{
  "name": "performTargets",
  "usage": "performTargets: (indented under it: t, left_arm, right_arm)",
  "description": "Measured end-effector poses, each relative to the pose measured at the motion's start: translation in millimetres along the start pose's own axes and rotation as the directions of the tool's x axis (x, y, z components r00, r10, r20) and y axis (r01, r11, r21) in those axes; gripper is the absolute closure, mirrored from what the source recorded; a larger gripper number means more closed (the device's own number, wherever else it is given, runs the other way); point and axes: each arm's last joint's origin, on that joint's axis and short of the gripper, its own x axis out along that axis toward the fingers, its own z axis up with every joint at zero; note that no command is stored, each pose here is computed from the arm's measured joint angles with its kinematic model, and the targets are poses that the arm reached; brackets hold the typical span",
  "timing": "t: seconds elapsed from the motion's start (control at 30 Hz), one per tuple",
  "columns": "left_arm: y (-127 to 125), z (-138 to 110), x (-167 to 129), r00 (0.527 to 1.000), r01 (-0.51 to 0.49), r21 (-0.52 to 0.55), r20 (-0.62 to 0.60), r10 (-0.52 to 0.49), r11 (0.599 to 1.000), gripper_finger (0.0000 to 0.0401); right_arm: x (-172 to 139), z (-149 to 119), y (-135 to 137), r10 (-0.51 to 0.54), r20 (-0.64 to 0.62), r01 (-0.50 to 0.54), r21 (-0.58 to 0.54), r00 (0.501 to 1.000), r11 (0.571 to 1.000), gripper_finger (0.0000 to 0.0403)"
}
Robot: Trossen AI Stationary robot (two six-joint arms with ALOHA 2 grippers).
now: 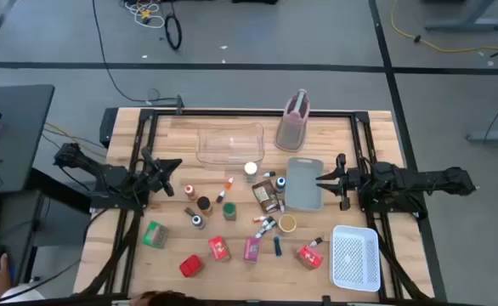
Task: Pick & Place Kitchen Items
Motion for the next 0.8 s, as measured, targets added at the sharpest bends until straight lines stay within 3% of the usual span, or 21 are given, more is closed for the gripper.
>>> performTargets:
  t: [0.43, 0.67, 0.8]
  left_arm:
    - [-0.2, 0.4, 0.0, 1.000, 0.010, 0.000, 0.014, -0.010, 1.000, 0.0385]
    - [-3.3, 4.6, -0.5, 0.981, 0.116, 0.007, 0.158, -0.115, 0.993, 0.0385]
    - [-6.1, 8.3, -1.9, 0.935, 0.227, -0.025, 0.287, -0.210, 0.974, 0.0385]
  right_arm:
    - [0.0, 0.0, 0.0, 0.000, 0.000, 0.000, 0.000, 1.000, 1.000, 0.0311]
    - [0.0, 0.0, 0.0, 0.000, 0.000, 0.000, 0.000, 1.000, 1.000, 0.0311]
    - [0.0, 0.1, 0.0, 0.000, 0.001, 0.000, 0.000, 1.000, 1.000, 0.0311]
